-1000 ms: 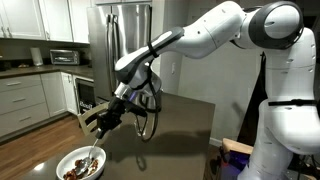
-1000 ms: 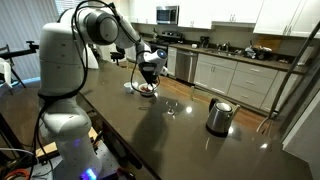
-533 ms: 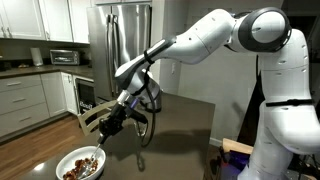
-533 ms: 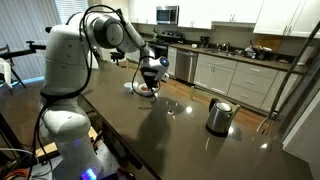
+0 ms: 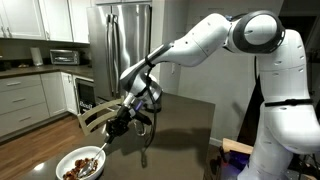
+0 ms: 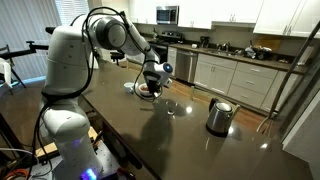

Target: Use the spoon to transfer contents from the white bowl into the glass cup then put the spoon in the bowl

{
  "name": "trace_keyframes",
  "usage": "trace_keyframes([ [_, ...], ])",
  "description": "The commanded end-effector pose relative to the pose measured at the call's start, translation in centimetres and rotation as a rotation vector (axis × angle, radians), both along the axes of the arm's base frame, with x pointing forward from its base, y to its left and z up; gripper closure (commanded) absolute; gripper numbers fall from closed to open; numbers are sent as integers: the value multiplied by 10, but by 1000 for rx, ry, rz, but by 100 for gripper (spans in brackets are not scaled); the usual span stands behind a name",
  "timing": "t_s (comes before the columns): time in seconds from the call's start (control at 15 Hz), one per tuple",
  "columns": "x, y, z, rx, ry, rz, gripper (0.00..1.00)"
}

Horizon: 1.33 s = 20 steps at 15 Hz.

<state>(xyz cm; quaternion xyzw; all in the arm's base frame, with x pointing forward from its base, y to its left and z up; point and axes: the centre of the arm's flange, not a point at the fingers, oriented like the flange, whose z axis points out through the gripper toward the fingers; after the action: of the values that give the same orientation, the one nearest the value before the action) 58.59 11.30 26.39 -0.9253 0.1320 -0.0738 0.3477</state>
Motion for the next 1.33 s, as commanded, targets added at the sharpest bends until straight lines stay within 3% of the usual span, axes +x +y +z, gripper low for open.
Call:
trace_keyframes([
  [0.0,-10,-21,-8,-30,21,-28,76],
  [0.07,-13,-25,-6,-45,27,-36,75],
  [0.13,-15,-29,-4,-63,30,-41,68],
  [0.27,-17,-35,6,-107,29,-46,63],
  [0.47,-21,-41,31,-205,25,-52,48],
  [0.93,-22,-37,108,-410,3,-55,50],
  [1.27,-31,-31,157,-536,-16,-62,41],
])
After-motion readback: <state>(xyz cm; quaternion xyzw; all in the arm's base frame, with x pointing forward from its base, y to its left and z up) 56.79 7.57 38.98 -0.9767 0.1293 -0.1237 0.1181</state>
